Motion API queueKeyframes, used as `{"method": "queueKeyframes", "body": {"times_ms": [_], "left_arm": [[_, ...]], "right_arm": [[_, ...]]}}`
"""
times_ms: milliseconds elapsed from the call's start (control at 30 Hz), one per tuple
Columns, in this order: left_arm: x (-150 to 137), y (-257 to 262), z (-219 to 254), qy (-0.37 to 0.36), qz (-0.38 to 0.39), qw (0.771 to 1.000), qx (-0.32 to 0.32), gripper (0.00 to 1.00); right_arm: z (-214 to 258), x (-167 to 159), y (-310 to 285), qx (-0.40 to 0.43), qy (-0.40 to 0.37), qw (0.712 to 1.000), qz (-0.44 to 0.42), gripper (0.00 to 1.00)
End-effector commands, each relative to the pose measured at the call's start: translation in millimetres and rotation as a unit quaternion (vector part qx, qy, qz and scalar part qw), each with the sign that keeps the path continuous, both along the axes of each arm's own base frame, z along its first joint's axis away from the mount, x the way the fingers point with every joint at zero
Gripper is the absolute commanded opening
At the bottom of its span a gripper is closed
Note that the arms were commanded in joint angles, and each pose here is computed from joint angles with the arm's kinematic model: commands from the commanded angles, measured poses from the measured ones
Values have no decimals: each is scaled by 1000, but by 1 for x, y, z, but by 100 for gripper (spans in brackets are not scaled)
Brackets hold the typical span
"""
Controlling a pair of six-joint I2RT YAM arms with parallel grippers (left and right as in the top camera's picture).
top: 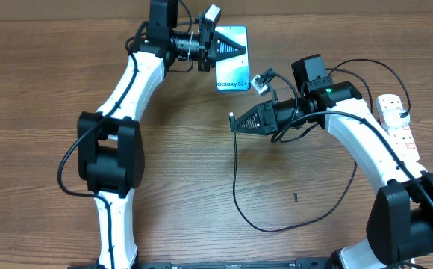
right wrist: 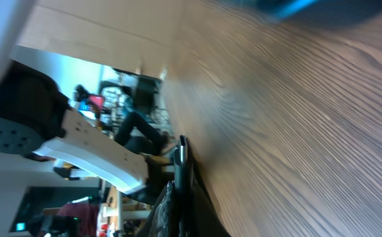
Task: Plug charger to phone and switch on socket
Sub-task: 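Lift and turn the phone with the left gripper, screen facing right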
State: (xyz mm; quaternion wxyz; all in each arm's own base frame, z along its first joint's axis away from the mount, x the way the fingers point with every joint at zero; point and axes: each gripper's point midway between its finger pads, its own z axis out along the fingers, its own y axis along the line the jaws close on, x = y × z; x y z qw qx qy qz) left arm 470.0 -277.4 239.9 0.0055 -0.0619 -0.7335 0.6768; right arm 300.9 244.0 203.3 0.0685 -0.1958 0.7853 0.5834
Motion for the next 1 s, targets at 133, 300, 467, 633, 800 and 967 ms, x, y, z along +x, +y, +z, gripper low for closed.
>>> {"method": "queueKeyframes", "body": {"times_ms": [133, 300, 467, 633, 800, 967], "left_arm": [[-22, -10, 39, -23, -37, 999, -23, 4], [-26, -16, 40, -4, -42, 999, -20, 4], [-30, -21, 40, -2, -50, 999, -21, 4], [-31, -22, 40, -2, -52, 998, -22, 4], [-30, -22, 40, 8, -50, 999, -19, 4], [-30, -21, 40, 12, -48, 999, -19, 4]], "right_arm": [[35, 9, -9, 90, 2, 996, 3, 4], [39, 16, -18, 101, 0, 995, -7, 4], [39, 16, -18, 102, -2, 995, -7, 4], [39, 16, -18, 102, -3, 995, -7, 4], [39, 16, -18, 102, -3, 995, -7, 4], [39, 16, -18, 101, 8, 995, -9, 4]]}}
